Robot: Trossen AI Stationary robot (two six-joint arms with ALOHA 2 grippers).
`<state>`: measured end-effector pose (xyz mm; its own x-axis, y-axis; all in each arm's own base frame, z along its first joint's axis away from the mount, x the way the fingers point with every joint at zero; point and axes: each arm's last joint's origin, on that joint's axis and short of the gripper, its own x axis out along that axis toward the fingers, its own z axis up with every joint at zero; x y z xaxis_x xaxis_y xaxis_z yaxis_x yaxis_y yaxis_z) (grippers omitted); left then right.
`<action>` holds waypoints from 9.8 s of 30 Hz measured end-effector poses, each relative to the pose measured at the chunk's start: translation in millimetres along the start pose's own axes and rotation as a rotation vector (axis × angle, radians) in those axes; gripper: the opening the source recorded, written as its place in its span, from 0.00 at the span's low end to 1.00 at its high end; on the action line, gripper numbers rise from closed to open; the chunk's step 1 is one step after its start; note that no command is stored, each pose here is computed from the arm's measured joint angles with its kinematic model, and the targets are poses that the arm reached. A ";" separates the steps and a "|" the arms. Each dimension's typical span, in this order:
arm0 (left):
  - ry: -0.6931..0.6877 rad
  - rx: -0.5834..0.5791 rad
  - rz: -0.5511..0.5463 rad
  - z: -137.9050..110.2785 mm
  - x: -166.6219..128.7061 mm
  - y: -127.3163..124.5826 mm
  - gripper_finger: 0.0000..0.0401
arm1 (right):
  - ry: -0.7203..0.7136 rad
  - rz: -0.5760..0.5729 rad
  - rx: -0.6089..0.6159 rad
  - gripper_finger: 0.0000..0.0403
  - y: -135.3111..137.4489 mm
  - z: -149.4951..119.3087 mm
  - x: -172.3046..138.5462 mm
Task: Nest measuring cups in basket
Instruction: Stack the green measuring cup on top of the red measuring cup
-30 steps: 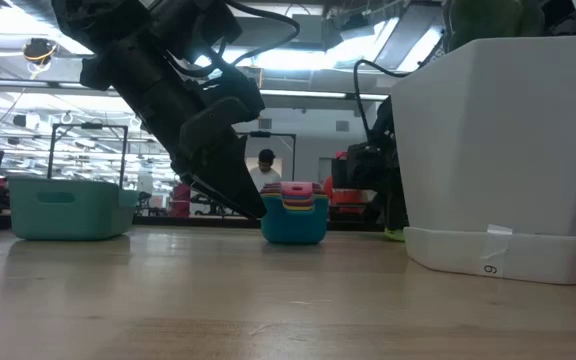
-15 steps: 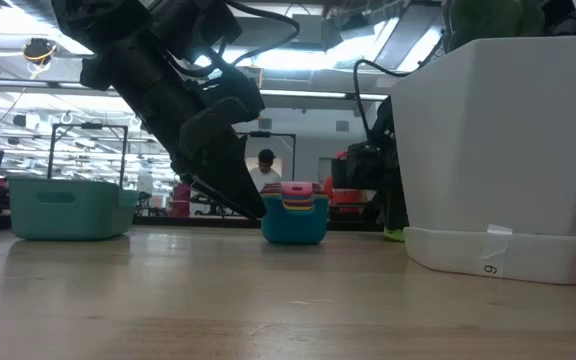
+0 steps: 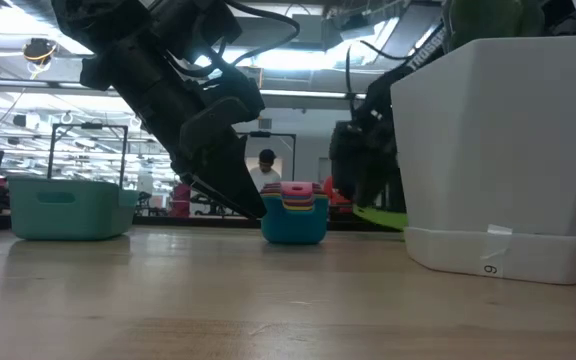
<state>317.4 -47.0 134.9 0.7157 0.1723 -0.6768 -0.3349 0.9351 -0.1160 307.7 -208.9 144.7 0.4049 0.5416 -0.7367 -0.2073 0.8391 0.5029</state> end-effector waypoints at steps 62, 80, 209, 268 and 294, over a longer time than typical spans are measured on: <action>-0.570 0.283 -0.247 75.0 -101.5 -15.6 0.32 | -0.106 -0.351 -0.643 0.00 161.8 185.8 -45.1; -0.474 0.325 0.455 44.1 -108.5 -23.8 0.32 | -0.083 -0.396 -0.640 0.00 162.7 186.1 -43.5; -0.133 0.911 0.727 40.7 -24.5 -97.2 0.01 | -0.219 -0.243 -0.340 0.23 241.9 -22.3 -68.0; -0.077 0.836 0.468 31.3 -21.5 -99.2 0.27 | -0.225 -0.242 -0.344 0.23 241.9 -21.7 -68.1; -0.202 0.685 0.609 62.1 -39.5 -86.2 0.27 | -0.230 -0.246 -0.348 0.23 241.9 -20.8 -68.3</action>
<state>356.0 -115.2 216.7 0.6506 0.6823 -0.3334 -0.2989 0.6337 0.7135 211.5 -41.9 307.3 0.6576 0.3321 -0.6762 -0.3501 0.9295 0.1160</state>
